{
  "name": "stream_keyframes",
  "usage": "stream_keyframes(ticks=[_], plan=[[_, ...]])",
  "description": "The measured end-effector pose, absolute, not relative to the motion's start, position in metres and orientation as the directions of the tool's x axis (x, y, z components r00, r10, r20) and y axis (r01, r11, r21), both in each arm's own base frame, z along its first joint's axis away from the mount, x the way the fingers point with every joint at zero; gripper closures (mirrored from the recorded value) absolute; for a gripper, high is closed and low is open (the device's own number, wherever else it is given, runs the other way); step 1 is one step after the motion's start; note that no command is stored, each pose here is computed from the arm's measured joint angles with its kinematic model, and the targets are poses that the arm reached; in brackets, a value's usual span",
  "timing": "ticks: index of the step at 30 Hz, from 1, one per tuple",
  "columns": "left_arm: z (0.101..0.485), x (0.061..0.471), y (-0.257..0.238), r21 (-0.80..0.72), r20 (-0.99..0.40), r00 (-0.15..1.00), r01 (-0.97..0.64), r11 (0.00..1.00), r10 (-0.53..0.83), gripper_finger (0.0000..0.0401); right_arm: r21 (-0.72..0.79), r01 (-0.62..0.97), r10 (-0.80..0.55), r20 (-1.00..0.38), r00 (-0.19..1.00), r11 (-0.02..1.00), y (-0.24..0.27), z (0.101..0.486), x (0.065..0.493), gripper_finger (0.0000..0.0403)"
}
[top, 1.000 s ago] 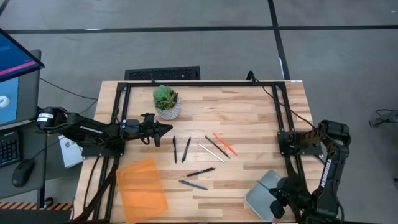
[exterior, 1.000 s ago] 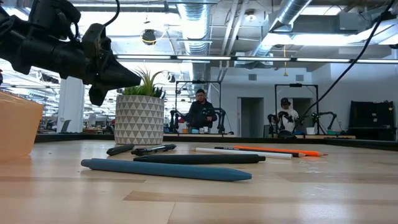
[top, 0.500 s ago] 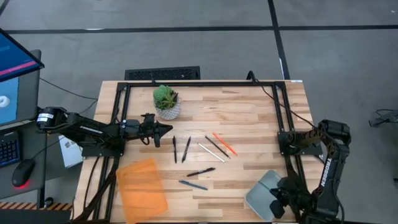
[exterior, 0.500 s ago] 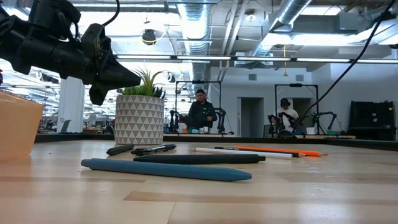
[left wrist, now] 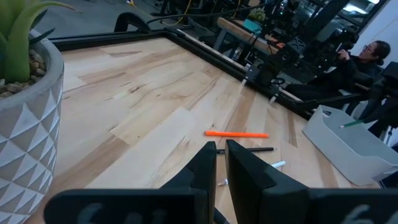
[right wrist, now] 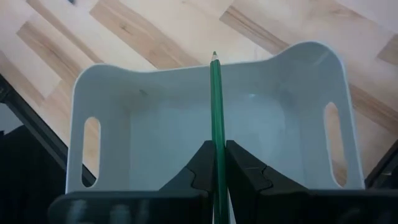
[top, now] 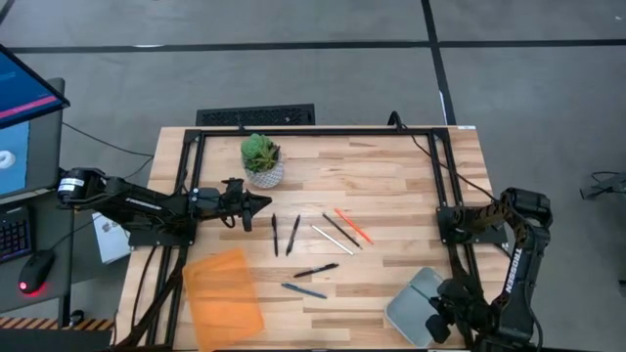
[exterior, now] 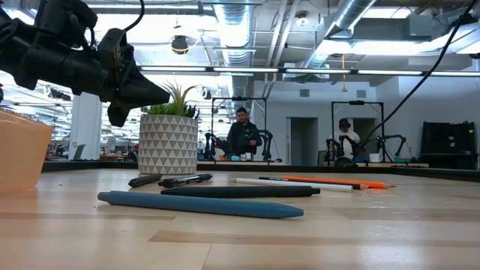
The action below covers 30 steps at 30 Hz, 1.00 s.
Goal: Sort pens & pencils
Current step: Put the green pencil into the gray bin
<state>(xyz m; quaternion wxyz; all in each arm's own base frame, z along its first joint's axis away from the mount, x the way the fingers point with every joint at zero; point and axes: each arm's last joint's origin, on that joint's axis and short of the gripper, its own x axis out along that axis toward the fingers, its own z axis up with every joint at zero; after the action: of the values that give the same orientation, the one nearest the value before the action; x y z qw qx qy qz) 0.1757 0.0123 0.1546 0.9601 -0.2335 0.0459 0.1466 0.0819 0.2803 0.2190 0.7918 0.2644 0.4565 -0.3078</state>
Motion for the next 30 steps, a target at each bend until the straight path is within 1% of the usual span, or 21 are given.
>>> stream_keyframes(ticks=[3, 9, 14, 23, 30], plan=[[0.155, 0.176, 0.012, -0.435, -0.157, 0.953, -0.303, 0.848, 0.260, 0.0376, 0.130, 0.740, -0.235, -0.900, 0.367, 0.660, 0.281, 0.218, 0.081, 0.0352], [0.155, 0.176, 0.012, -0.435, -0.157, 0.953, -0.303, 0.848, 0.260, 0.0376, 0.138, 0.744, -0.211, -0.911, 0.354, 0.653, 0.283, 0.218, 0.081, 0.0352], [0.155, 0.176, 0.012, -0.435, -0.157, 0.953, -0.303, 0.848, 0.260, 0.0376, 0.110, 0.759, -0.190, -0.936, 0.297, 0.642, 0.284, 0.217, 0.080, 0.0352], [0.155, 0.176, 0.012, -0.436, -0.157, 0.953, -0.303, 0.848, 0.260, 0.0376, 0.095, 0.764, -0.206, -0.935, 0.288, 0.638, 0.282, 0.217, 0.082, 0.0352], [0.155, 0.176, 0.012, -0.436, -0.157, 0.953, -0.303, 0.847, 0.260, 0.0376, 0.051, 0.782, -0.254, -0.931, 0.262, 0.621, 0.272, 0.205, 0.090, 0.0352]])
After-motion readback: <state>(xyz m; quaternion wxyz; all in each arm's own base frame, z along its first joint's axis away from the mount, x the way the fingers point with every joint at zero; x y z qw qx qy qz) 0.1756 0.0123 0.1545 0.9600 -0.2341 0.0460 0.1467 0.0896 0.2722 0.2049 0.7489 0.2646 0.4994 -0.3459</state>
